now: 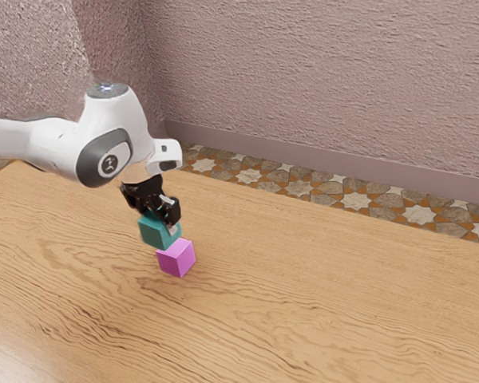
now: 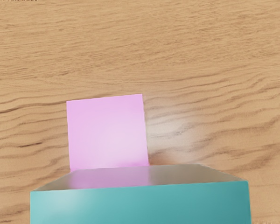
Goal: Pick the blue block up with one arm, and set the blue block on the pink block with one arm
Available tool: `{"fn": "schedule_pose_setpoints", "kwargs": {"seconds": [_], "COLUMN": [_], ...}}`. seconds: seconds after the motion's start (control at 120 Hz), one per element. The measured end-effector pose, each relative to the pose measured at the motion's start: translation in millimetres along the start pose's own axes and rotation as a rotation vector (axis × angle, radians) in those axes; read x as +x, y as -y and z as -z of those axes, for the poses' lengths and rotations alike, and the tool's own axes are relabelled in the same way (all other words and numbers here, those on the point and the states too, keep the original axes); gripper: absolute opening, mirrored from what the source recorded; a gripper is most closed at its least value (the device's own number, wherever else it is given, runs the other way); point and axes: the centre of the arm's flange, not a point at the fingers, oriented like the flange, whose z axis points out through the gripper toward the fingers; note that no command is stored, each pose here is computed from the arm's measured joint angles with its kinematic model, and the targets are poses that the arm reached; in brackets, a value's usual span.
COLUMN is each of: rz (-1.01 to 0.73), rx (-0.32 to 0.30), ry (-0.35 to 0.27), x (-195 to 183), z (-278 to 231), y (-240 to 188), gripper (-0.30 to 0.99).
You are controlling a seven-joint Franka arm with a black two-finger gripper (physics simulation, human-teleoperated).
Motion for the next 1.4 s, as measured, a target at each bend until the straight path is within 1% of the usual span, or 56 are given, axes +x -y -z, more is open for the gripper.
{"fn": "schedule_pose_setpoints", "kwargs": {"seconds": [0.1,0.2,0.283,0.358,0.508,0.575,0.833,1.4], "rz": [-0.028,-0.051,-0.057,-0.040,0.022,0.030,-0.006,-0.021], "rx": [-0.003,-0.004,-0.004,-0.001,0.009,0.010,0.007,-0.011], "ry": [0.008,0.003,0.005,0.008,0.008,0.010,0.007,0.005], "x": [2.5,12.3,15.7,16.1,19.8,21.7,36.1,38.3], "z": [-5.4,-6.9,-9.4,-11.2,-15.0,-17.3,-23.2,-24.7], "y": [-8.6,-14.9,-13.8,-0.6,43.0,50.7,40.7,34.2], "gripper": [0.37,0.37,0.37,0.37,0.37,0.38,0.37,0.36]}}
